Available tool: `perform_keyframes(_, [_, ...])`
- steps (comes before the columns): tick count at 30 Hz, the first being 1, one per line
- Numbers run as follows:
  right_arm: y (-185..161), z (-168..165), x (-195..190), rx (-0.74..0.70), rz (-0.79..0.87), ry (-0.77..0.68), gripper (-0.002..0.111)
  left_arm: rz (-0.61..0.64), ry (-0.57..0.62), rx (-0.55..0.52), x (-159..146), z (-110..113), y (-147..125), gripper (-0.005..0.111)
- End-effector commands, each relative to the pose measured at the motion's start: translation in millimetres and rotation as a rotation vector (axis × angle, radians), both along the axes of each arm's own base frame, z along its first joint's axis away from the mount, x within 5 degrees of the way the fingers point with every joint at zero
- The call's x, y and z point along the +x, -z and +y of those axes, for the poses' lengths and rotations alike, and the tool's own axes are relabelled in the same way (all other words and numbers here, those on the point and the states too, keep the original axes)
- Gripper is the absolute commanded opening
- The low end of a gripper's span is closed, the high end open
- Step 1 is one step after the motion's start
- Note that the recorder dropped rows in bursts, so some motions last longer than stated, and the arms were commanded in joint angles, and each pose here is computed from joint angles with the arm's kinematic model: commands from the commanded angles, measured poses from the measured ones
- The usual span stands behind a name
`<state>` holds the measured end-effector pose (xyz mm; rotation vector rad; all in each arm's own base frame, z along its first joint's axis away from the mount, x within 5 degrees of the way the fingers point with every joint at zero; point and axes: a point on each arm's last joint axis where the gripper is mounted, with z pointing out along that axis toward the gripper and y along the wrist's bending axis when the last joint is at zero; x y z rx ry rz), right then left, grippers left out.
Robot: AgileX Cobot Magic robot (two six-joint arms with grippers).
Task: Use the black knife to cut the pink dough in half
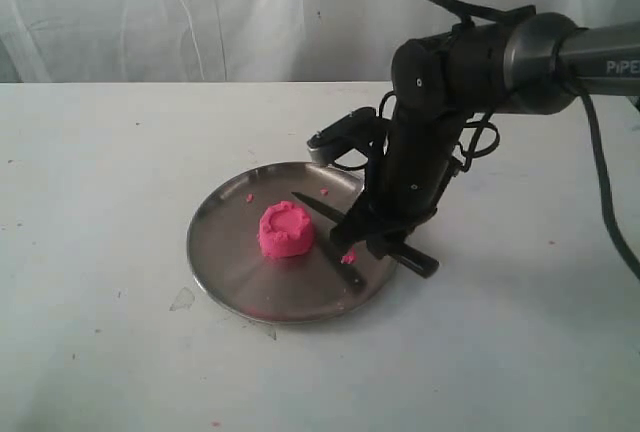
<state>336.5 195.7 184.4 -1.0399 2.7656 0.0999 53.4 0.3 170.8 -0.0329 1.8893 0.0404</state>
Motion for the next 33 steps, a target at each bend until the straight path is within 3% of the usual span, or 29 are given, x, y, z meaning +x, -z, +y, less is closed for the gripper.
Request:
perform_keyframes(1, [5,-6,-9,-0.024,0.053,0.034,0.003,-0.007,0.005,-0.006,0,0,0,0.000])
perform_keyframes(12, [19,-10,-17,-0.035,0.077,0.049,0.004,-0.007,0.005,-0.006,0,0,0,0.000])
perform_keyframes(20, [22,-12,-21,-0.053,0.105,0.041,0.023,-0.007,0.005,-0.006,0,0,0,0.000])
perform_keyframes(33, [20,-12,-20,-0.051,0.096,0.020,0.034,-0.007,0.005,-0.006,0,0,0,0.000])
